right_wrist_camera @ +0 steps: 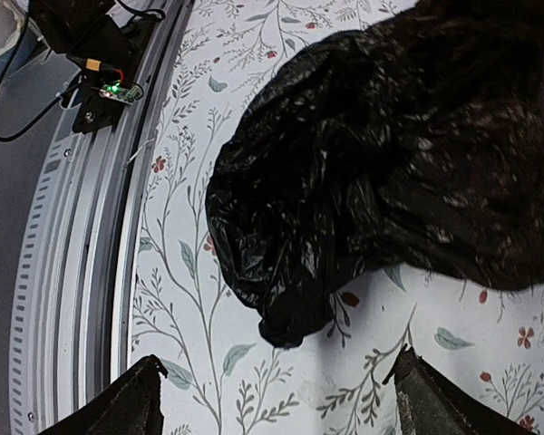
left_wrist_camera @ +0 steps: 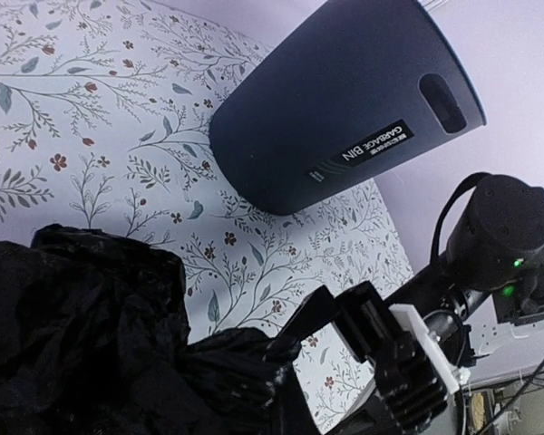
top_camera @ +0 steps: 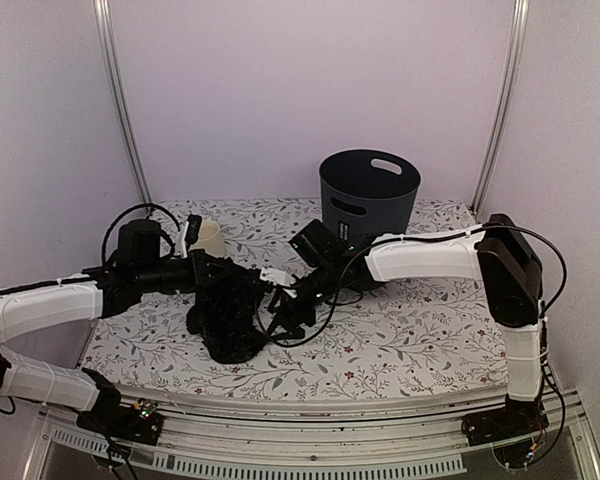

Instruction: Put the trash bags into the trash bin

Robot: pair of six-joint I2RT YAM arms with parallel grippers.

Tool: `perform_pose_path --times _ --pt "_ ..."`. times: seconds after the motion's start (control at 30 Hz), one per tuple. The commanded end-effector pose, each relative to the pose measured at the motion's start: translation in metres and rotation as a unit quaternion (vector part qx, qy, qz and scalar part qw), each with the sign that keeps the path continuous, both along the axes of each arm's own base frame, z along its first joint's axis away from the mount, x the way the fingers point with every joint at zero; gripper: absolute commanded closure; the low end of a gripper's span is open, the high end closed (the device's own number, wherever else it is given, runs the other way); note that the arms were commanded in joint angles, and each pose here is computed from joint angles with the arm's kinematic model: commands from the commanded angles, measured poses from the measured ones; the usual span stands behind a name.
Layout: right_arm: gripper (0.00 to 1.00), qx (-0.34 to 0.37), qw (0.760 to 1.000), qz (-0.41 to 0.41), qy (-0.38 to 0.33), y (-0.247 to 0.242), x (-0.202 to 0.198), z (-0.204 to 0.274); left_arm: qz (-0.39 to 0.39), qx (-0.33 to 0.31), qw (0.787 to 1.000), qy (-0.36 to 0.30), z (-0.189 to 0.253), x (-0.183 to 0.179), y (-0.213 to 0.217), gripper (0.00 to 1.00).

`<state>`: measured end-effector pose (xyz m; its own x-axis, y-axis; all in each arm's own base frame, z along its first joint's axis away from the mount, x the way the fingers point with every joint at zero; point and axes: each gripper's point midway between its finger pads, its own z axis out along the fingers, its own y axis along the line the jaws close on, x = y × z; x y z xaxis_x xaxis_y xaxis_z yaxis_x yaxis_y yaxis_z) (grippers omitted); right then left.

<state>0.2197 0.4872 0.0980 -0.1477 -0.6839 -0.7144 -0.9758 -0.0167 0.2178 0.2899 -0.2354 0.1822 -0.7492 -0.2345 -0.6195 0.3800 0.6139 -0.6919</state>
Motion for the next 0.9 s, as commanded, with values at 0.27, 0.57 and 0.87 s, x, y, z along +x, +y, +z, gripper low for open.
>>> perform_pose_path --times 0.27,0.57,0.87 --pt "0.20 0.014 0.999 -0.014 -0.036 0.053 0.009 -0.034 0.054 -0.036 0.998 0.018 -0.008 0.008 0.018 1.00" --pt "0.58 -0.037 0.990 -0.106 -0.080 0.050 0.039 -0.063 0.076 -0.037 0.996 0.026 -0.014 0.009 0.030 1.00" --pt "0.98 -0.003 0.986 -0.143 -0.082 -0.001 0.061 0.016 0.087 -0.024 0.996 0.003 0.010 0.011 0.058 1.00"
